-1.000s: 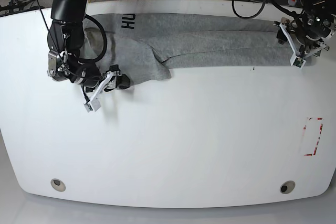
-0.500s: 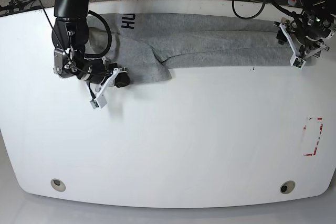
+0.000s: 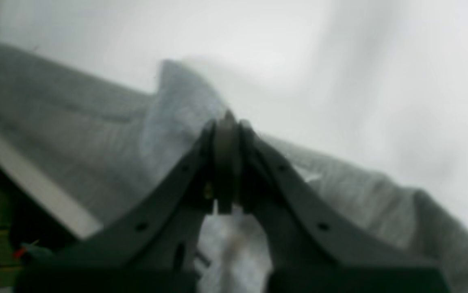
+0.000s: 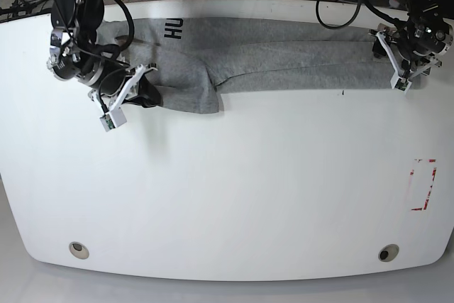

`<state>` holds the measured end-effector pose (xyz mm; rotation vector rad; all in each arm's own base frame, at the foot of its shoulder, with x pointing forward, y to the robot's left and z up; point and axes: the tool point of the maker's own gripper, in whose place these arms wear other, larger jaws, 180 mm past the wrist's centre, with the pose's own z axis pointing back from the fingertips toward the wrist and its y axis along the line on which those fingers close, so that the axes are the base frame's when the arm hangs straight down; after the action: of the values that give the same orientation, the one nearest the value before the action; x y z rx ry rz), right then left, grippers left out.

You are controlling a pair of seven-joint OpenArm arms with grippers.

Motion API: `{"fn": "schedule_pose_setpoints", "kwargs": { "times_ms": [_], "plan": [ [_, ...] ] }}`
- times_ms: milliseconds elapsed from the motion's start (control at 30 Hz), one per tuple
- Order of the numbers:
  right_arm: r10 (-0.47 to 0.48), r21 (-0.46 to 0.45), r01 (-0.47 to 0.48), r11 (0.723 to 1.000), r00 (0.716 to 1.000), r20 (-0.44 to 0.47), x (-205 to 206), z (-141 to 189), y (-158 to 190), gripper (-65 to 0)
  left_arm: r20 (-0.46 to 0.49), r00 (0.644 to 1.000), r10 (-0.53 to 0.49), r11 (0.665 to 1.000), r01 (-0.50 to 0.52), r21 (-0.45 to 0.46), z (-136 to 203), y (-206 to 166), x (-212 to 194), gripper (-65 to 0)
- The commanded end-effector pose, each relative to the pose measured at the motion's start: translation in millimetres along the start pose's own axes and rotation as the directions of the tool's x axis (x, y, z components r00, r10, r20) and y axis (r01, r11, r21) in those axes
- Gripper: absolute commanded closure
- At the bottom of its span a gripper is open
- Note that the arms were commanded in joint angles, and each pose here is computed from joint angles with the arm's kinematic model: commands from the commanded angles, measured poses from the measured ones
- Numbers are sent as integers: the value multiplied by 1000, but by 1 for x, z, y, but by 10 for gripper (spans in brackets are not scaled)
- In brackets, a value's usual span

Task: Fold the T-shirt properly
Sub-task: 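Grasp the folded edge with the right gripper and tuck the sleeve in, then grasp the folded strip end with the left gripper and fold it inward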

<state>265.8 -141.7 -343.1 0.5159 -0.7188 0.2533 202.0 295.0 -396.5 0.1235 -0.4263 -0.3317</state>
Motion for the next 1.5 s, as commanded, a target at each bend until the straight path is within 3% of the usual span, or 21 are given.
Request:
{"fn": "schedule_pose_setpoints", "kwargs": {
  "times_ms": [0,200,600,700,800,900,967,1067,1200,1367,1467],
  "plan": [
    [13,-11,-12,1000,998,56,12,17,-5,0,18,1000,-11,1000,10,24,5,9,6,-407],
    [-58,-43,59,997,998,18,-19,32,-15,0,-20,999,-28,998,29,60,5,15,0,-407],
    [-131,-132,123,984,990,-50,-58,47,-38,0,-21,998,-52,997,53,47,2,9,4,-407],
    [-151,-236,126,963,984,-90,-75,54,-64,-84,-16,999,-52,998,52,45,2,9,4,-407],
    [-157,-278,127,952,984,-89,-78,62,-76,-173,2,999,-53,997,53,50,4,10,11,-407],
    [-101,-240,85,967,993,-56,-63,67,-67,-277,44,998,-53,996,50,69,10,13,25,-407],
    [-78,-213,68,975,996,-36,-57,70,-55,-374,110,993,-47,997,41,58,18,11,41,-407],
    [-53,-167,53,985,999,3,-44,70,-38,-460,207,978,0,1000,-4,20,30,10,56,-408],
    [-96,-81,101,992,993,68,-37,61,-16,-471,313,947,73,997,-66,-32,45,13,69,-410],
    [-93,19,92,996,995,38,-41,38,13,-469,389,907,160,987,-146,-65,59,26,72,-413],
    [-95,40,95,995,995,1,-48,25,18,-411,410,885,221,975,-200,-95,61,33,67,-415]
  ]
}}
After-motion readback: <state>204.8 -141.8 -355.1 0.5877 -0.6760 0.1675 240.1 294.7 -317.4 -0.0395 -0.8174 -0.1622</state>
